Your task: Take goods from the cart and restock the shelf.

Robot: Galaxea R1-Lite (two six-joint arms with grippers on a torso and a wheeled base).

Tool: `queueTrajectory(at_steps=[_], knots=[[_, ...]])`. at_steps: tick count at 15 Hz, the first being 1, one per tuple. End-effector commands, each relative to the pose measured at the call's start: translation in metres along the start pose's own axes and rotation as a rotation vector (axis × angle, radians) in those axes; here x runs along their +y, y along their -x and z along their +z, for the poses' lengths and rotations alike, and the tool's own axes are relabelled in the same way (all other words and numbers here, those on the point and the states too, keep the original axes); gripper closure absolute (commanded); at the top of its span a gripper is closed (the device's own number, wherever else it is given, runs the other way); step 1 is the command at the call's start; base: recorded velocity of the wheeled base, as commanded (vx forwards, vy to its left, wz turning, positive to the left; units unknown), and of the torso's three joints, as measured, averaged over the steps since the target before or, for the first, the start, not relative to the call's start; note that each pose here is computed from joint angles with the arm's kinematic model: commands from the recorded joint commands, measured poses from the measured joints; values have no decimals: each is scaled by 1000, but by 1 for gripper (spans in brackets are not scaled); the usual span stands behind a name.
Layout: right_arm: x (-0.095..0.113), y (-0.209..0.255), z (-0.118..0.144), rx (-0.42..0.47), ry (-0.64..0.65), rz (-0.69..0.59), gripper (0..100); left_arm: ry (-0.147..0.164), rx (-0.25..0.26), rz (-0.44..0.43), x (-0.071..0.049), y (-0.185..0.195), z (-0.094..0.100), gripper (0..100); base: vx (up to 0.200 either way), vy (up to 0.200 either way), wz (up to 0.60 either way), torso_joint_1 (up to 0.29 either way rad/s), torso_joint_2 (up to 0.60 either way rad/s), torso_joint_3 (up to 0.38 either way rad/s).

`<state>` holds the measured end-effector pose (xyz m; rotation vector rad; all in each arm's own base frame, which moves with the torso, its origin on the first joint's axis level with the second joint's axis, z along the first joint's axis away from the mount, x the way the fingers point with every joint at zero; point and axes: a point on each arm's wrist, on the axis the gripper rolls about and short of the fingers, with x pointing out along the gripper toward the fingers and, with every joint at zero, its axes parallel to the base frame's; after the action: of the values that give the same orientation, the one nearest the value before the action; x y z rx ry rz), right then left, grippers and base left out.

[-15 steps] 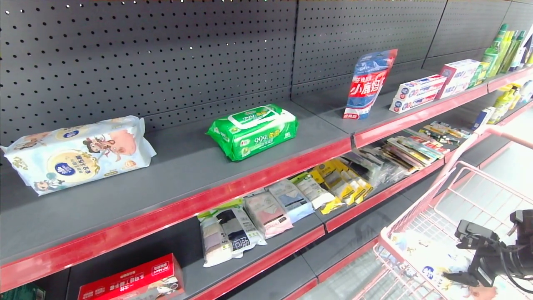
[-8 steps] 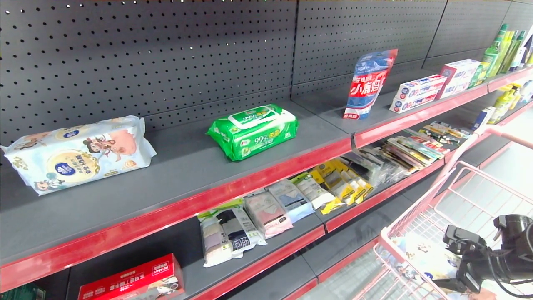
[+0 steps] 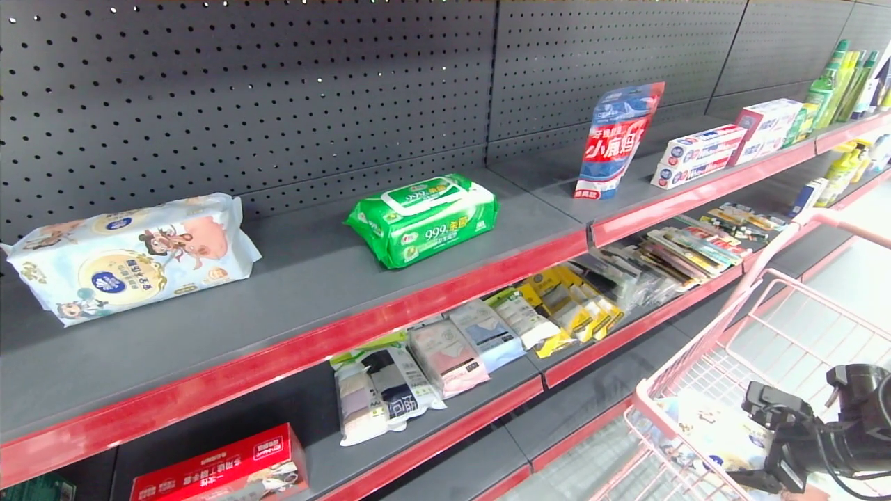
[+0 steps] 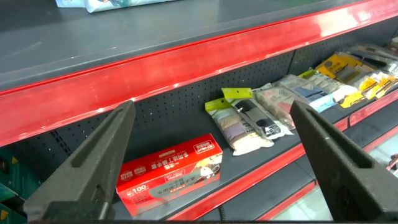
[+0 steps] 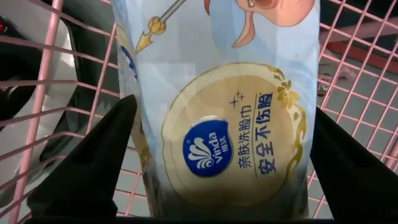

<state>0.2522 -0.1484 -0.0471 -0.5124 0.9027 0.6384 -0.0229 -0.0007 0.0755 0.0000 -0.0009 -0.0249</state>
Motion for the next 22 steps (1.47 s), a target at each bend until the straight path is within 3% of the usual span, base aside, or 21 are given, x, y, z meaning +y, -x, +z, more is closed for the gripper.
queueTrajectory(at_steps=[1,12,13,18,22], knots=[[0,0,-3,5,-11,-2,0,0,1,0,0,0,0,0,0,0,0,0,0,0],[2,1,-18,16,-50,4,0,0,1,0,0,0,0,0,0,0,0,0,0,0],[3,2,-20,16,-55,6,100,0,1,0,0,0,0,0,0,0,0,0,0,0],[8,5,-22,45,-104,31,100,0,1,0,0,0,0,0,0,0,0,0,0,0],[-3,36,-19,61,-192,-93,100,0,1,0,0,0,0,0,0,0,0,0,0,0]])
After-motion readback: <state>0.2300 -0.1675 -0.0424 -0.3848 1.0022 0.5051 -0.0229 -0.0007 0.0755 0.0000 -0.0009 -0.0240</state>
